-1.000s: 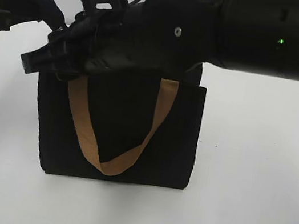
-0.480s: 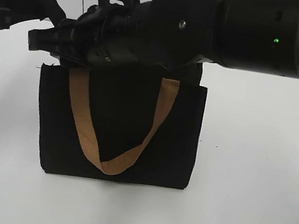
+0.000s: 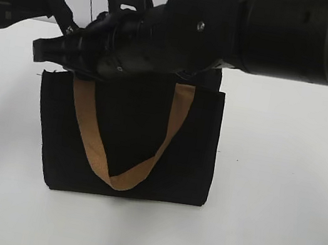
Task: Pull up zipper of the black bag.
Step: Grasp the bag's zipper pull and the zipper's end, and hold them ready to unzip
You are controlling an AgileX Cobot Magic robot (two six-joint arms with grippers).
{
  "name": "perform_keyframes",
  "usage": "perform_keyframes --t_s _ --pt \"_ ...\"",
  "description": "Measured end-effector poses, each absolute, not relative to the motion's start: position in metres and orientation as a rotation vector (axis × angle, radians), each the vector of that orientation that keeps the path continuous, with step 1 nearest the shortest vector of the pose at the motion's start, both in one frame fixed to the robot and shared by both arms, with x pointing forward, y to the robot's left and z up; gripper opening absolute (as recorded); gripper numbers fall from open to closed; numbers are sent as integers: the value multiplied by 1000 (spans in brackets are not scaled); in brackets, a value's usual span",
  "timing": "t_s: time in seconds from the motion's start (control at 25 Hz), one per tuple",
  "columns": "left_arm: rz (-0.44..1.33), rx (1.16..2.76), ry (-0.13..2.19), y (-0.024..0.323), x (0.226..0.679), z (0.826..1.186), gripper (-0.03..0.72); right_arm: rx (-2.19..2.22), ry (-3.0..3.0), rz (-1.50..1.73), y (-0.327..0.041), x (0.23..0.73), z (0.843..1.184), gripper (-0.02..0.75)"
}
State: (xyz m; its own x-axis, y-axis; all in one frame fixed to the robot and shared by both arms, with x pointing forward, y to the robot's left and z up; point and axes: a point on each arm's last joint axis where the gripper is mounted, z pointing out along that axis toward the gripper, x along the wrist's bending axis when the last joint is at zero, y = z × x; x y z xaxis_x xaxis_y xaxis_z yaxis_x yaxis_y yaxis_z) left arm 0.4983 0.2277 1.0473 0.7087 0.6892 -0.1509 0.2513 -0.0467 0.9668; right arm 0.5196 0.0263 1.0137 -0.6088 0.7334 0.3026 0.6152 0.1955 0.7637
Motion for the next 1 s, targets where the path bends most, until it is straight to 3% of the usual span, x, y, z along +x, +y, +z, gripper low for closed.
perform_keyframes --t_s 0.08,0.16,0.32,0.6,0.8,1.0 --pt "413 1616 769 227 498 1048 20 1321 2326 1386 26 520 1014 10" --pt "406 1611 760 226 497 1049 20 1321 2326 1386 26 520 1014 -14" --pt "406 1618 757 226 497 1048 20 1324 2349 1370 25 517 1016 -15" --pt "462 1747 889 235 500 1034 20 1303 2370 1406 13 503 1051 -15" --pt "378 1858 982 237 495 1022 20 1295 2368 1421 13 502 1059 -15" --pt "348 1830 1116 241 495 1019 20 1261 2341 1464 16 505 1073 -15"
